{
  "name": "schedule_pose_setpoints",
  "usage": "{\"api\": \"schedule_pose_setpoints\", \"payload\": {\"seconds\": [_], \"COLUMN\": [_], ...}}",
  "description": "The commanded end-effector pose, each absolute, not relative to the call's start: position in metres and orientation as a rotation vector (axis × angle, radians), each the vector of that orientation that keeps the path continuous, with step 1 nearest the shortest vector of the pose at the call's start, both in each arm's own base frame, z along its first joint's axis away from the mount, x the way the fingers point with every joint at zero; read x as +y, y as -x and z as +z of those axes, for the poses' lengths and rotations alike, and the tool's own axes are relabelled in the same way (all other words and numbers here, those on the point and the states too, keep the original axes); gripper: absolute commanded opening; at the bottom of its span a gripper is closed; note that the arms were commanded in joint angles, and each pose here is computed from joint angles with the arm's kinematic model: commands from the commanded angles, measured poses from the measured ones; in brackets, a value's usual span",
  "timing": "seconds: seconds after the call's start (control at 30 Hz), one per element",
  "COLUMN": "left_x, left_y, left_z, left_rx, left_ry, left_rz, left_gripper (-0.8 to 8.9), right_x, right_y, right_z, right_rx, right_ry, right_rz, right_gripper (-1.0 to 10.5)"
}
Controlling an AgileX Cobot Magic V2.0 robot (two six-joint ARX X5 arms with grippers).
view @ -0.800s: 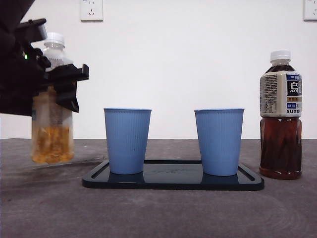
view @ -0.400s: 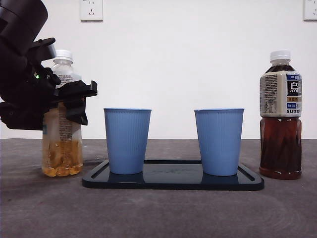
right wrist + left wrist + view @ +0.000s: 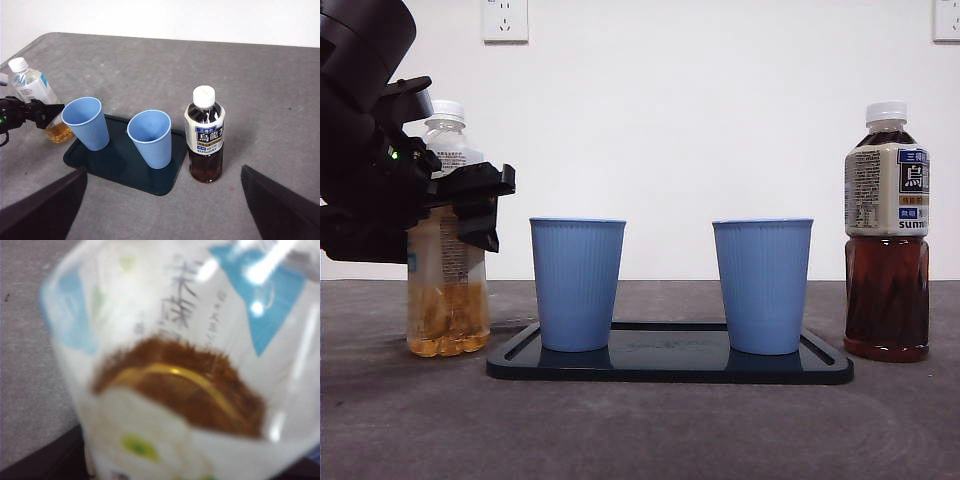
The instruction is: Pour the drink into the cup
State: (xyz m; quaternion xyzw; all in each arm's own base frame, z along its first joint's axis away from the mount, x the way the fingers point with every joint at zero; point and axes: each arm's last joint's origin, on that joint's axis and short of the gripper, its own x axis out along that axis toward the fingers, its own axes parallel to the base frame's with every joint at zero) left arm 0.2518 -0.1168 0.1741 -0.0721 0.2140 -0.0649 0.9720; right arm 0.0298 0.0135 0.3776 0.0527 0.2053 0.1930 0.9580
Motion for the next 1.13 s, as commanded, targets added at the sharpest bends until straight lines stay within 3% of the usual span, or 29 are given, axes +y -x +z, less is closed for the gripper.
{"api": "schedule_pose_setpoints", "payload": {"seconds": [0.03, 0.27, 0.63, 0.8, 1.13], "left_x": [-0.119, -0.116, -0.105, -0.097, -0.067], "left_y": [-0.254, -0.247, -0.211, -0.176, -0.101], "left_z": [0.179, 0.191, 0.233, 0.257, 0.329], "left_rx": [0.403, 0.397, 0.376, 0.381, 0.411], "left_ry": [0.150, 0.152, 0.158, 0.170, 0.223], "left_rz": [-0.140, -0.143, -0.187, -0.292, -0.598], "left_gripper": [3.84, 5.28, 5.31, 5.31, 5.30], "right_x": [0.013, 0.013, 0.013, 0.013, 0.018], "right_y": [-0.028, -0.028, -0.028, -0.028, -0.025], "right_z": [0.383, 0.383, 0.383, 0.382, 0.383], "right_rx": [0.399, 0.400, 0.401, 0.403, 0.419], "right_ry": [-0.131, -0.133, -0.137, -0.139, -0.127], "right_rz": [0.391, 0.390, 0.389, 0.403, 0.617], "right_gripper": [4.9, 4.9, 4.9, 4.9, 4.9]}}
